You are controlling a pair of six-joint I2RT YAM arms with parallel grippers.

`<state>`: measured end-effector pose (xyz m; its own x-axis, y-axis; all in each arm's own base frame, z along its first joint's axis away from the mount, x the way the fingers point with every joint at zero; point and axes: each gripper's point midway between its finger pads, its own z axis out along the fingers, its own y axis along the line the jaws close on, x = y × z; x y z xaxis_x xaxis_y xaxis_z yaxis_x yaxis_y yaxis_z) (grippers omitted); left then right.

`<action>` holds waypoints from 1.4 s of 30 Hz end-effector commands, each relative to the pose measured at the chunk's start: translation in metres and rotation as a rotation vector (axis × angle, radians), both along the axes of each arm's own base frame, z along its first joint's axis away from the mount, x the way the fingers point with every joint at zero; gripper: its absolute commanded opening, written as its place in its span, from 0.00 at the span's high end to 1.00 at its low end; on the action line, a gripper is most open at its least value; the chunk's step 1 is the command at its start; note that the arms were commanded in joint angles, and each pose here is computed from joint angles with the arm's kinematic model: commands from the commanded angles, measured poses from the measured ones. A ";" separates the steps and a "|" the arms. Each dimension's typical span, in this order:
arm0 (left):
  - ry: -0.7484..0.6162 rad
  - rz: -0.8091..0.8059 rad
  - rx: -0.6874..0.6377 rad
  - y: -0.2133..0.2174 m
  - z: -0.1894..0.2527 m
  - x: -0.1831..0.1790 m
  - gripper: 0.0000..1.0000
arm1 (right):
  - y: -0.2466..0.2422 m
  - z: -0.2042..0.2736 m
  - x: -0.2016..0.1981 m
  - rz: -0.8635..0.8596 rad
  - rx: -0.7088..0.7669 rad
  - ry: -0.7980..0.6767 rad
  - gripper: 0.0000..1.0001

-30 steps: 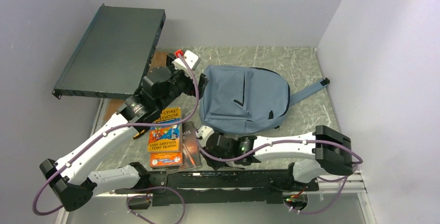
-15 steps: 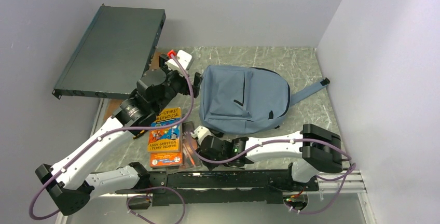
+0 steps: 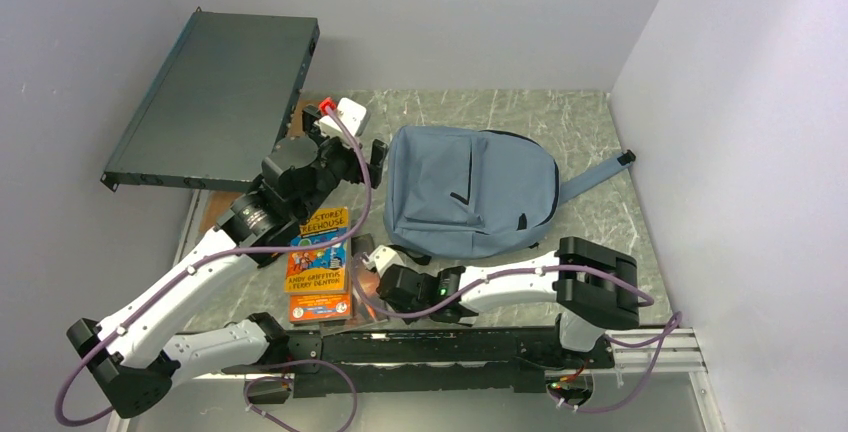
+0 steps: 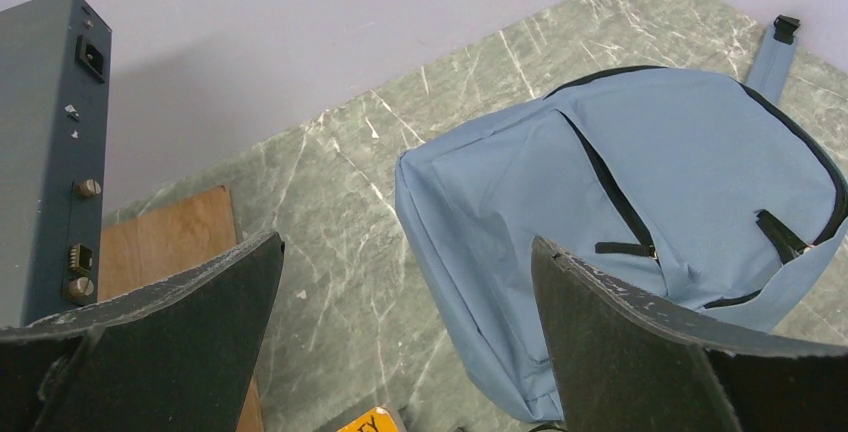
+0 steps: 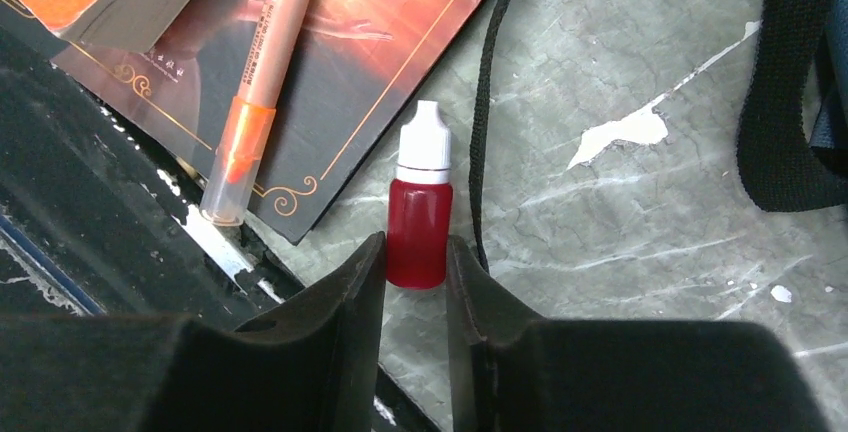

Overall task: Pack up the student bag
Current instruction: Pick up the stationery from the center of the board, then place the stationery in the student bag.

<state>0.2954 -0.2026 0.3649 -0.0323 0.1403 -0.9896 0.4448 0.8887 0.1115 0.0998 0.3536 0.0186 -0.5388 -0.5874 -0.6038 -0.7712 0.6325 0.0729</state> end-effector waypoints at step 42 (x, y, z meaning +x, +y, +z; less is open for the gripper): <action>-0.040 0.033 -0.072 0.006 0.016 0.000 0.00 | -0.153 0.109 0.248 -0.955 0.029 -0.057 1.00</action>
